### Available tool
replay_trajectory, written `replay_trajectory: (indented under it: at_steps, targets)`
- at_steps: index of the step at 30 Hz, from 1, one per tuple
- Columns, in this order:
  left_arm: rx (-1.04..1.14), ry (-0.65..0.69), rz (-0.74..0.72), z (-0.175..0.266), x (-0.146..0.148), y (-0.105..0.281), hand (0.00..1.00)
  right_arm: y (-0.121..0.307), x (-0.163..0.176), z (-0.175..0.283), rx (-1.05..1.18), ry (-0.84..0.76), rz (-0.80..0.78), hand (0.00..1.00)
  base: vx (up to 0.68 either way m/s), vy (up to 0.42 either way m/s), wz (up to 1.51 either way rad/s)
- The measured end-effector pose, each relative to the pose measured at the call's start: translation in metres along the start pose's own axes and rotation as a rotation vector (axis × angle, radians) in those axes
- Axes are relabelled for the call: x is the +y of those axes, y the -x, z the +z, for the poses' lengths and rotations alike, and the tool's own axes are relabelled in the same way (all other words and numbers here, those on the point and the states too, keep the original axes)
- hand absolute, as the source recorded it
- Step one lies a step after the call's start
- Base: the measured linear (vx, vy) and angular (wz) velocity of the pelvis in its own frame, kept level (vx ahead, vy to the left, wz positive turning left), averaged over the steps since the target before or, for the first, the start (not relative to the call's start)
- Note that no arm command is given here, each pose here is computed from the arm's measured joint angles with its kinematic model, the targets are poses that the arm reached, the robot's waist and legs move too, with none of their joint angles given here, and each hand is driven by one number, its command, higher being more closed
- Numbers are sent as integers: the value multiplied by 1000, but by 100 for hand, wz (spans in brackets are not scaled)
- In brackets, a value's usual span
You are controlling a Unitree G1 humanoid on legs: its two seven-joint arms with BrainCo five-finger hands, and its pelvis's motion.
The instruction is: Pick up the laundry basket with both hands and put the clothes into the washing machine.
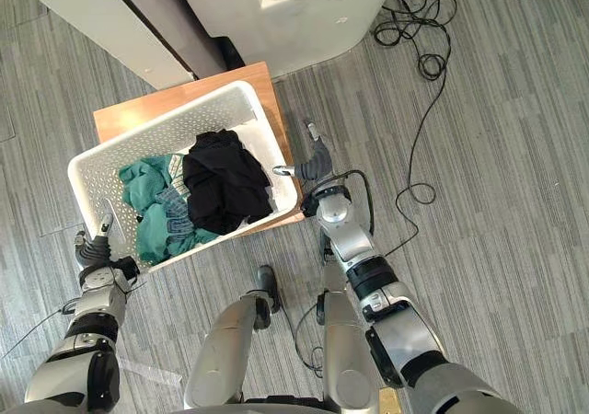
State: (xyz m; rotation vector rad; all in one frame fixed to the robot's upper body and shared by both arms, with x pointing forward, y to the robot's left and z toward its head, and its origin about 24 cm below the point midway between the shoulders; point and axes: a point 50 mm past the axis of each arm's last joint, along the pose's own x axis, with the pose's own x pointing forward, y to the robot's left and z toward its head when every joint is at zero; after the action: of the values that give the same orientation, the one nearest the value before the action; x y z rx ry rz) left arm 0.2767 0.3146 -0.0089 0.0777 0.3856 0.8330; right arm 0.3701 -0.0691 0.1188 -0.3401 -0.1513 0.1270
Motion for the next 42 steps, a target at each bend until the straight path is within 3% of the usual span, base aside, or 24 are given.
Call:
replay_trajectory:
  at_steps: [11,12,14,15,29,35,42]
  targets:
    - [-1,46,-7,11,-8,-2,0,-14,4,4,24,134,26,0,32,-7,0]
    - [3,48,-10,11,-9,-2,0,-15,4,4,31,140,32,100,22,-29,3]
    - [9,61,-24,11,-11,-2,0,-16,4,1,47,163,38,100,4,-9,2]
    - [6,67,-29,12,-12,-2,100,-16,3,0,48,173,40,100,-16,-10,5]
    - [-46,88,-241,34,-40,4,100,-19,-24,-29,201,293,39,100,-11,10,3]
    - [-81,12,-331,40,-51,9,100,-5,-36,-55,280,346,48,100,7,2,-2]
    - [-101,-102,-404,20,-42,16,100,32,-36,-88,312,339,89,100,12,1,0]
